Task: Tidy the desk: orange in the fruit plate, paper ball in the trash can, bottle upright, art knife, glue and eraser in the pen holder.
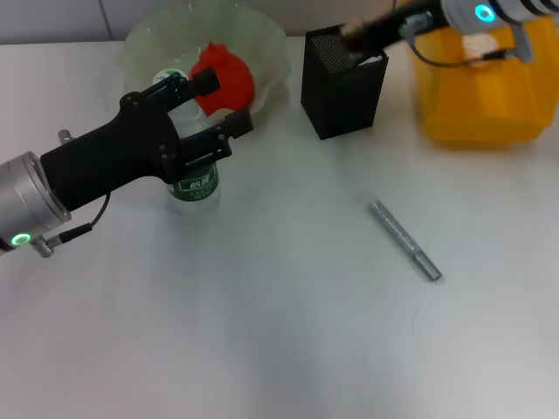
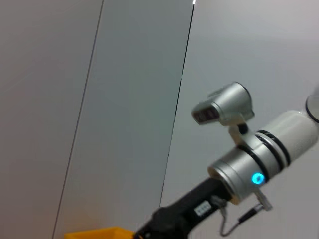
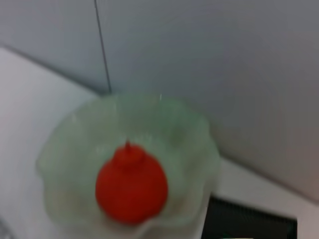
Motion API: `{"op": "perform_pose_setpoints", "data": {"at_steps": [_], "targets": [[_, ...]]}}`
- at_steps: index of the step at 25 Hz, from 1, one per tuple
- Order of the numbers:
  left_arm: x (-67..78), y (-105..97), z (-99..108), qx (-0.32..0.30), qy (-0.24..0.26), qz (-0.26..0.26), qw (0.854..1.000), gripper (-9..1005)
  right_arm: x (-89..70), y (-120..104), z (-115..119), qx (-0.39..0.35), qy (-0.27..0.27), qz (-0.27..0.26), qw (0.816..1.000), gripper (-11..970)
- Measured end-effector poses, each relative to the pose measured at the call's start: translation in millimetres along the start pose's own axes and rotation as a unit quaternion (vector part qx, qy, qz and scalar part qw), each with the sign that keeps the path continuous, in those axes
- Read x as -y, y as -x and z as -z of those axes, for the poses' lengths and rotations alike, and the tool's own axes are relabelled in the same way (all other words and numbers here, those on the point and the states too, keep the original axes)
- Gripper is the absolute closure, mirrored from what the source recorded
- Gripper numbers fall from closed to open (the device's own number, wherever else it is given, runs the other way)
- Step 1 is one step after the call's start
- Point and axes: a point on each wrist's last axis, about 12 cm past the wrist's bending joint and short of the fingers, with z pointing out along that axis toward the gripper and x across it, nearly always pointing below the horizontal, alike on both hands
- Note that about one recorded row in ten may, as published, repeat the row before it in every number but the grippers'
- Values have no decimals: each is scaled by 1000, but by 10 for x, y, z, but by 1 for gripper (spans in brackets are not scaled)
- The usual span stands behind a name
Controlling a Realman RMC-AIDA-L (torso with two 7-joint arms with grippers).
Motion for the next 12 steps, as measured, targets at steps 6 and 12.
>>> {"op": "perform_pose_setpoints", "data": {"at_steps": [6,12], "targets": [[1,-1,0,0,0,1,1000,223,29,284,-228,5,-6,-2,1000,699],[0,2,-8,1,0,3,1000,223,46,348,-340,-14,-21,10,1000,699]]}}
